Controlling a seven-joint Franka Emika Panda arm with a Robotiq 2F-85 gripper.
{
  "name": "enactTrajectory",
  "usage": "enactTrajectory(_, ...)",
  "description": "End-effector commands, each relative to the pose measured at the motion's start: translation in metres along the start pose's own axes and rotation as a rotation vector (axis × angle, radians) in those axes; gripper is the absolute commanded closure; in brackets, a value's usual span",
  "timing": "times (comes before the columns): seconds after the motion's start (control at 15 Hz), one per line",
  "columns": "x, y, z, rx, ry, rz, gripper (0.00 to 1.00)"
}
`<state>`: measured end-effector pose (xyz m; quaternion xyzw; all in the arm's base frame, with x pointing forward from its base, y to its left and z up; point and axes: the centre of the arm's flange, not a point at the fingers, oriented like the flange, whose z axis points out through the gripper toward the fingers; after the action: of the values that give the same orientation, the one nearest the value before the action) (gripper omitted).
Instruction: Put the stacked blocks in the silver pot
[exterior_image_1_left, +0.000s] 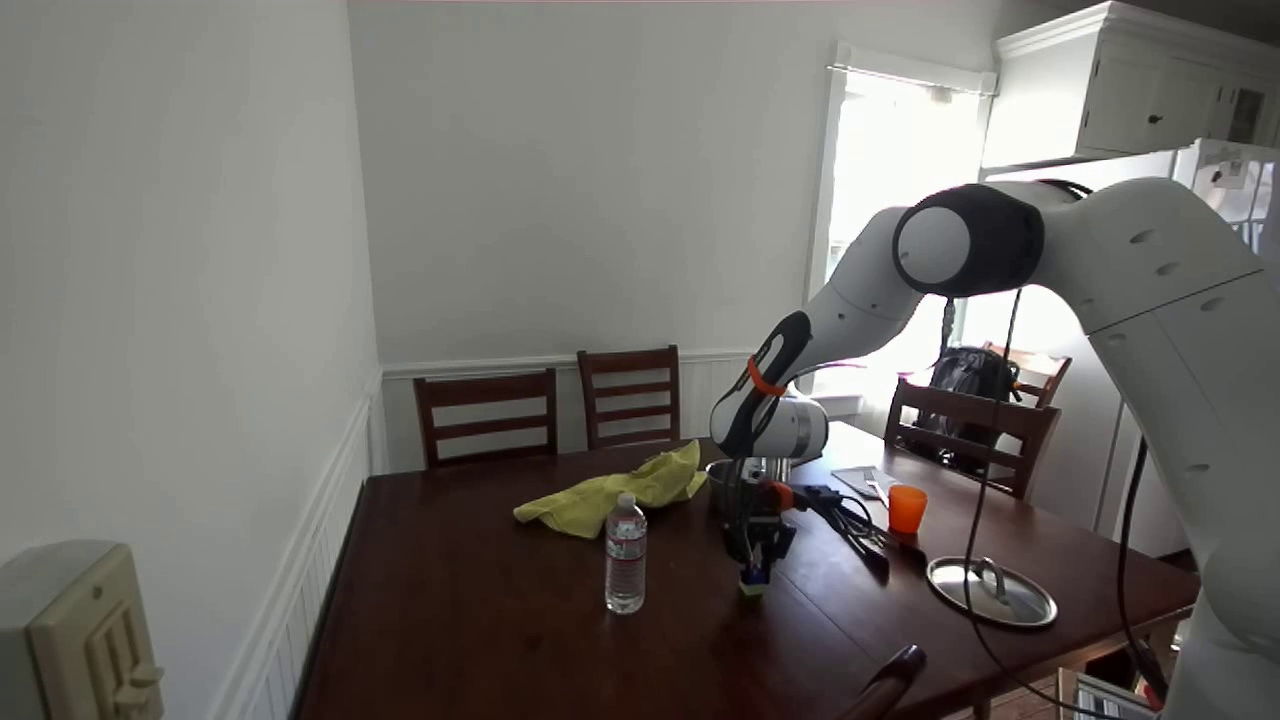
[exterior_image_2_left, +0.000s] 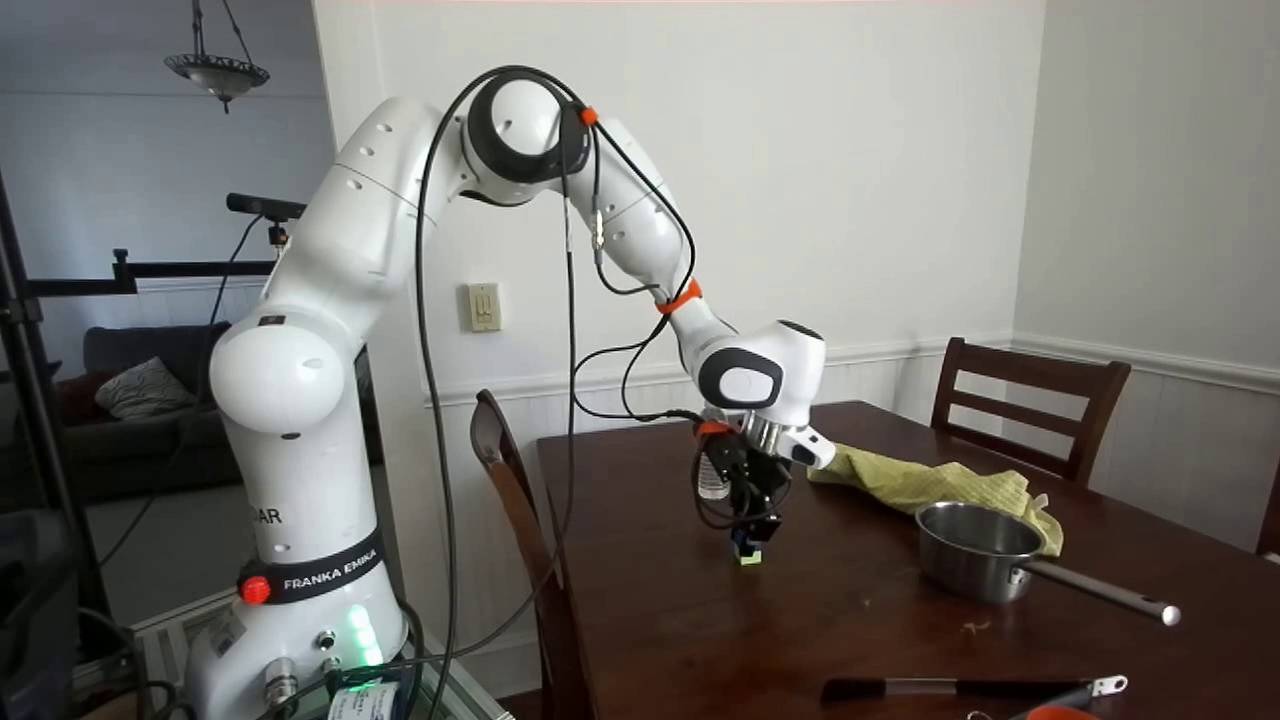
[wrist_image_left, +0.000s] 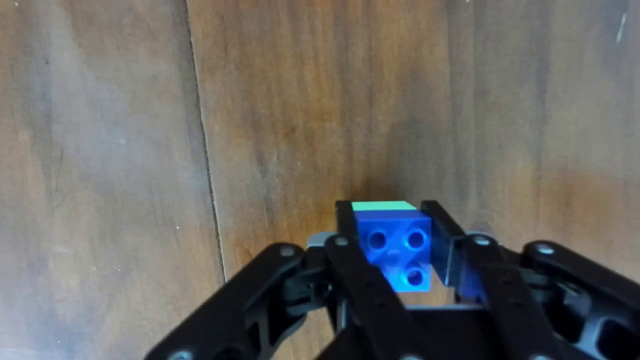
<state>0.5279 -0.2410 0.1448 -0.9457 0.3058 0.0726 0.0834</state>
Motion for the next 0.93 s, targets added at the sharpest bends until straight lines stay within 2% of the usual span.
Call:
enactTrajectory(0.0, -0.003, 0.006, 0.002, -0.011, 0.023, -0.001, 0.87)
enactTrajectory(0.07, -0.003, 0.006, -0.002, -0.017, 0.037, -0.005, 0.86)
enactTrajectory(0.33, 0.003, 0.001, -0.071, -0.005, 0.295, -0.039, 0.87)
enactTrajectory(0.47, 0.015, 0.001, -0.112, 0.049, 0.414, -0.003, 0.86)
enactTrajectory(0.53, 0.023, -0.005, -0.077, 0.011, 0.333, -0.014, 0.63)
enactTrajectory(0.67, 0.024, -0.005, -0.11, 0.028, 0.394, -0.009, 0.63)
enactTrajectory(0.73, 0.023, -0.003, -0.116, 0.032, 0.403, -0.007, 0.88)
enactTrajectory(0.8, 0.04, 0.005, -0.125, 0.061, 0.474, 0.04, 0.88)
enactTrajectory(0.87, 0.046, 0.01, -0.134, 0.08, 0.496, 0.053, 0.88)
